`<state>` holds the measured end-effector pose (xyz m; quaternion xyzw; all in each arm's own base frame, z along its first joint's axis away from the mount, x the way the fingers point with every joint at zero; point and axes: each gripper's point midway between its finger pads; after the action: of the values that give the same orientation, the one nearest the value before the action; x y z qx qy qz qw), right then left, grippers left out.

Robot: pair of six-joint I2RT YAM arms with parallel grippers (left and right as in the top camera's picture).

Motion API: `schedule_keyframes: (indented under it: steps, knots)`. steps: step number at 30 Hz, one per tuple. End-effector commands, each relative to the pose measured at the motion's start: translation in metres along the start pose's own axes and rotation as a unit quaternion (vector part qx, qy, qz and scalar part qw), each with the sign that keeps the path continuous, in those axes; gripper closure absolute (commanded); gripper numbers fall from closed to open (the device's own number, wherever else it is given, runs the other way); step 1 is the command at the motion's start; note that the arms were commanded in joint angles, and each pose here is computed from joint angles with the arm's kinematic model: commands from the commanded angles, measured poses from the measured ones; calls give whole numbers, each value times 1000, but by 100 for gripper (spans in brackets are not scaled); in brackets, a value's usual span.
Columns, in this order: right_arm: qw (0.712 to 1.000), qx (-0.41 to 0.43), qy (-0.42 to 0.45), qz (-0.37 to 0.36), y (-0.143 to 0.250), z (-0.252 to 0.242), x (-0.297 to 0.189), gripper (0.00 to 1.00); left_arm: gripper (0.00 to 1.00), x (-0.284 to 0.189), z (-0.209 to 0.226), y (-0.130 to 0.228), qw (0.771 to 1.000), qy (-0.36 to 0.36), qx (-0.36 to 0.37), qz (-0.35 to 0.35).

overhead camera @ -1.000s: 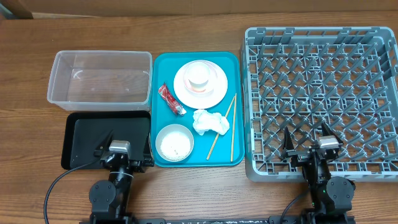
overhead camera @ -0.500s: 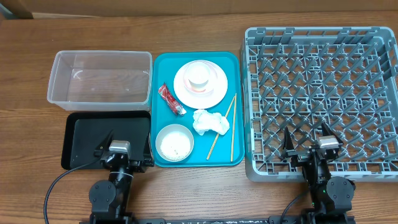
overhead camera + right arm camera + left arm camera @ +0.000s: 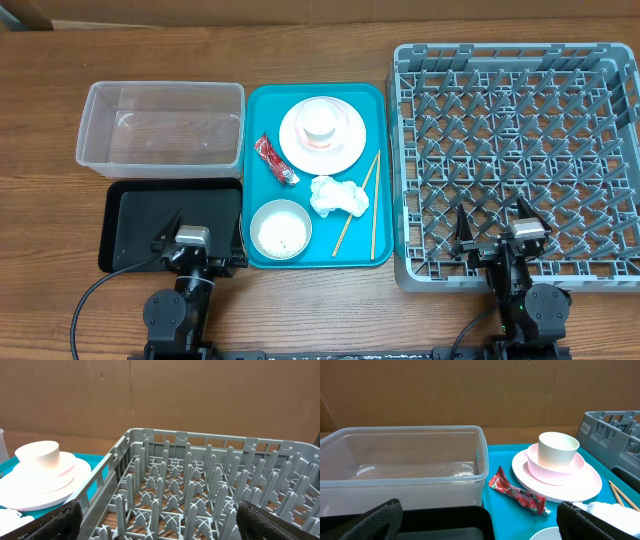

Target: Sort waste into correct bins and load items into the dishwasher

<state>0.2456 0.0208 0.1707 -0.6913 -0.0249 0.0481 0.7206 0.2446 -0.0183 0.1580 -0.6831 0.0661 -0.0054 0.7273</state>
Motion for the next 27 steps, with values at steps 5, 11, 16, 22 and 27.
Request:
schedule_keyframes:
  steps: [5,11,16,22,27]
  knots:
    - [1000,-2,1,-5,0,-1,0,0,0,0,0,1,1000,-2,10,-3]
    - [1000,-2,1,-5,0,-1,0,0,0,-1,19,1,997,-55,53,1]
    - [1000,-2,1,-5,0,-1,0,0,0,0,9,3,999,-25,46,3]
    - [1000,-2,1,-5,0,-1,0,0,0,0,-6,0,998,16,-57,-4]
    - [1000,-2,1,-5,0,-1,0,0,0,-4,-34,-7,987,101,-126,-5]
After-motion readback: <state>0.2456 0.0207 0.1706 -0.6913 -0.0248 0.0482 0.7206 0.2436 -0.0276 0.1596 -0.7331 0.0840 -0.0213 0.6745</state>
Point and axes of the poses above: each gripper's point midway between its finger pads, its own x axis out along the fingers, its own z axis along the line the jaws close on, y = z × x, and after that the axes turned 5 degrees about x, right-handed
